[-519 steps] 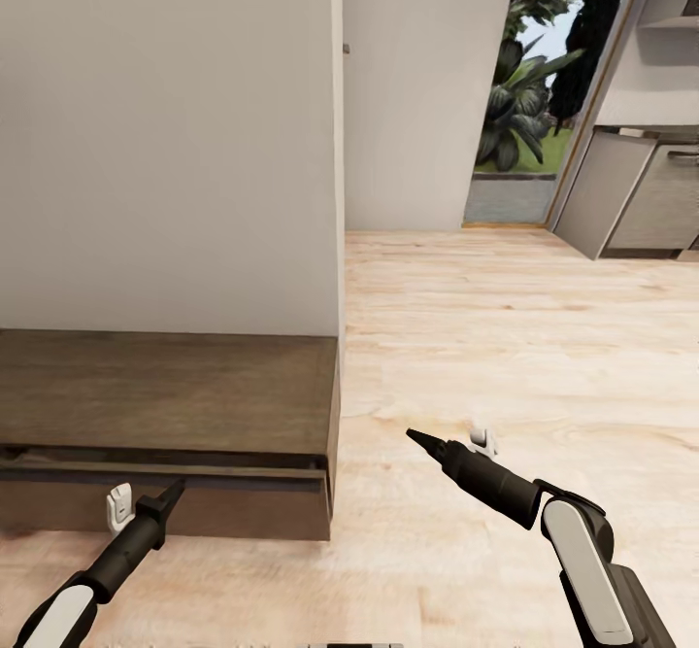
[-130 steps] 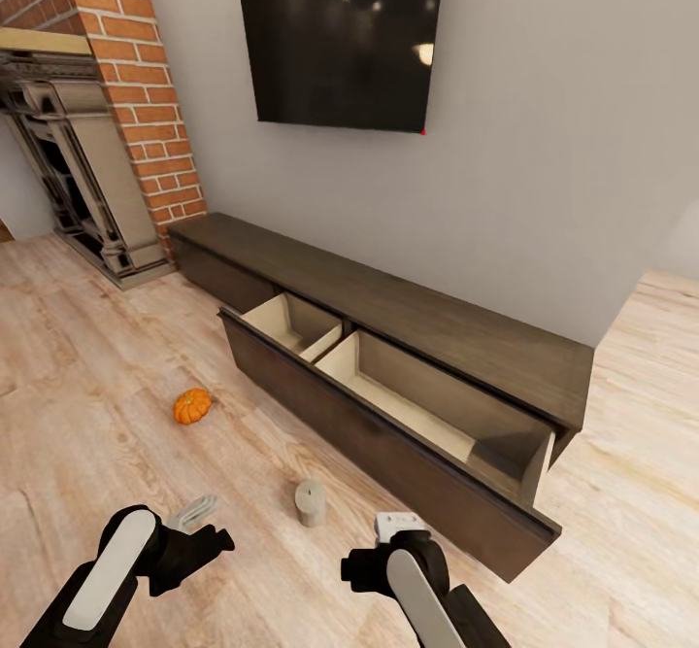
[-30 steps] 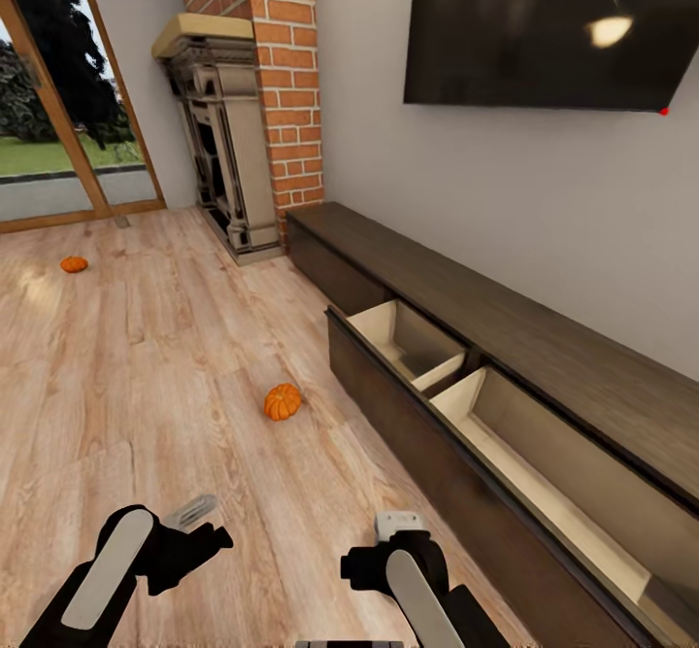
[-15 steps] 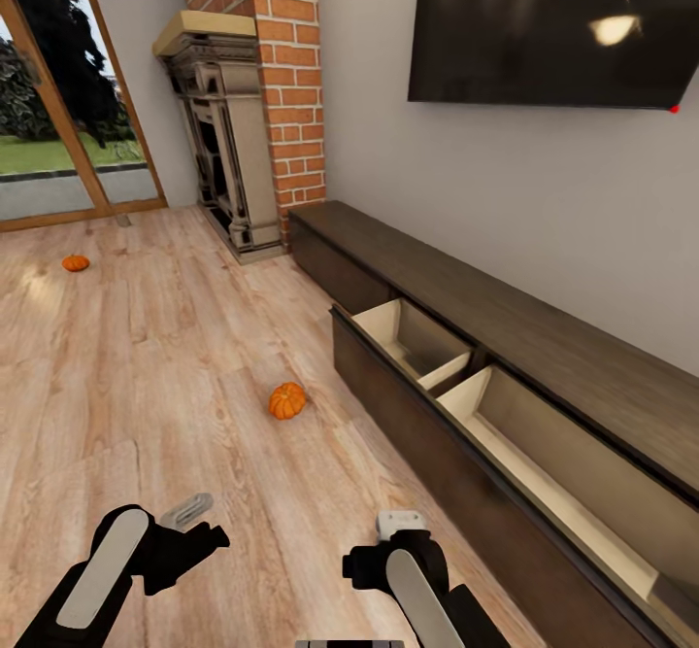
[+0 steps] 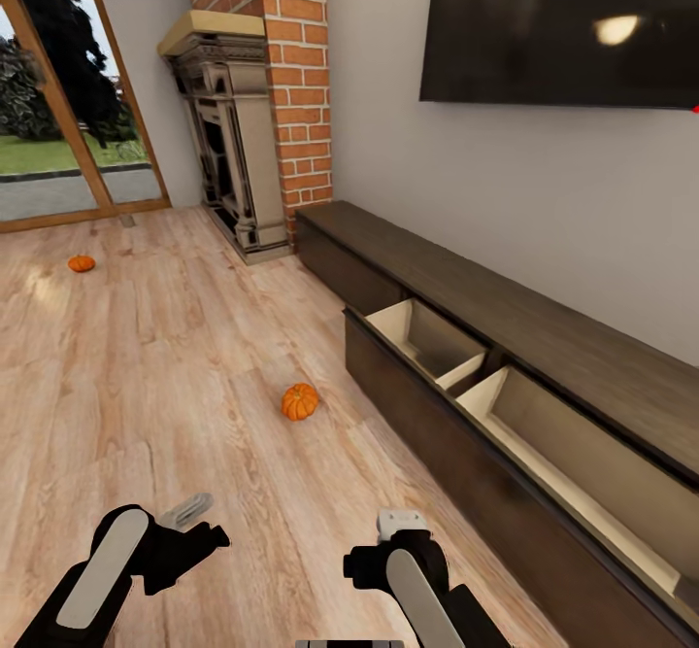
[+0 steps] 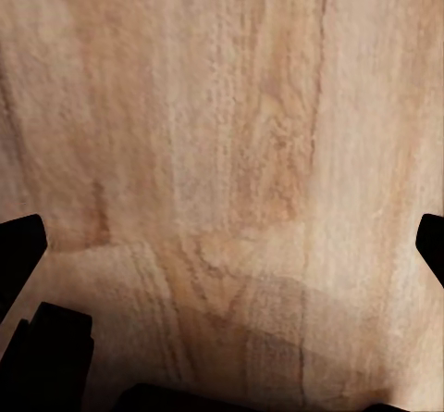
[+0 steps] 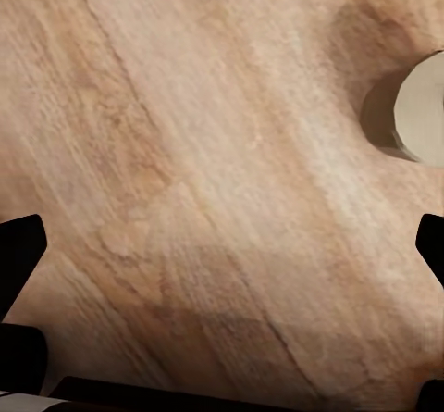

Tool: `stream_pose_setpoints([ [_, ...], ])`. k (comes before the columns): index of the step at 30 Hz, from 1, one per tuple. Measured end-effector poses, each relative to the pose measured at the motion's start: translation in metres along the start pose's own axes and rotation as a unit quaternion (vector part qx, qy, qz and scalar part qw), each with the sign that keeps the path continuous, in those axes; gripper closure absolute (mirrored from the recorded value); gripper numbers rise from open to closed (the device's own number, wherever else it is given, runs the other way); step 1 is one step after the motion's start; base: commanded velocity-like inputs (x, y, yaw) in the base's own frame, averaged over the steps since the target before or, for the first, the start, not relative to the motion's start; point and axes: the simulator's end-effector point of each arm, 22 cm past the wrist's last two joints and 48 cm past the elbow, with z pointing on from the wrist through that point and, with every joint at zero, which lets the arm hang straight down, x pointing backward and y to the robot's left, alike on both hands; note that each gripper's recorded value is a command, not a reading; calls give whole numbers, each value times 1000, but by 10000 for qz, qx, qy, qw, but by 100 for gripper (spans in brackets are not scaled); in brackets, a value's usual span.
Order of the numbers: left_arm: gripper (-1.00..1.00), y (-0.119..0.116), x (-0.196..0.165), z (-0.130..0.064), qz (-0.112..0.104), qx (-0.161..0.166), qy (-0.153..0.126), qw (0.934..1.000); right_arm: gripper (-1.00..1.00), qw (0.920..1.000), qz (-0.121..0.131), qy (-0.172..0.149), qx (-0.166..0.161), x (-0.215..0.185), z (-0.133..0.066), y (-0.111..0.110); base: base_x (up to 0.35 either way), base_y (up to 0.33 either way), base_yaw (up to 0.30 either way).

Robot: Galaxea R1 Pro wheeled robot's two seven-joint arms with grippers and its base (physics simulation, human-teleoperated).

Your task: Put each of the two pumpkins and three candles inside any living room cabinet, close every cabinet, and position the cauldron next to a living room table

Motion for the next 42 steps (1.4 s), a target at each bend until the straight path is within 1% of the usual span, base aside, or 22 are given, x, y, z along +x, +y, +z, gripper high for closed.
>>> stream_pose_setpoints([
  [6,-100,0,0,0,1,0,-2,10000,-100,10000,3,1,-2,0,0,0,108,215,0],
  [16,-100,0,-1,0,-31,3,-10,10000,-100,10000,12,13,19,0,1,-2,11,18,0],
  [21,-100,0,-1,0,-30,11,-3,10000,-100,10000,41,-19,67,-2,1,-9,0,0,0],
  [24,-100,2,2,5,-37,-23,51,10000,-100,9999,91,27,123,0,6,-18,0,0,0],
  [27,-100,4,4,9,-43,-50,106,9999,-100,9995,131,86,288,3,13,-41,0,0,0],
  [30,-100,7,7,14,-50,-82,161,9998,-100,9989,185,143,412,6,18,-59,0,0,0],
  [33,-100,9,9,19,-56,-118,212,9997,-100,9977,433,162,490,3,22,-78,0,0,0],
  [36,-100,11,12,23,-65,-148,265,9995,-100,9970,568,155,497,0,23,-84,0,0,0],
  [37,-100,12,13,25,-65,-155,286,9994,-100,9965,641,142,518,-2,23,-90,0,0,0],
  [42,-100,15,18,32,-76,-207,376,9990,-100,9960,676,235,532,3,30,-93,0,0,0],
])
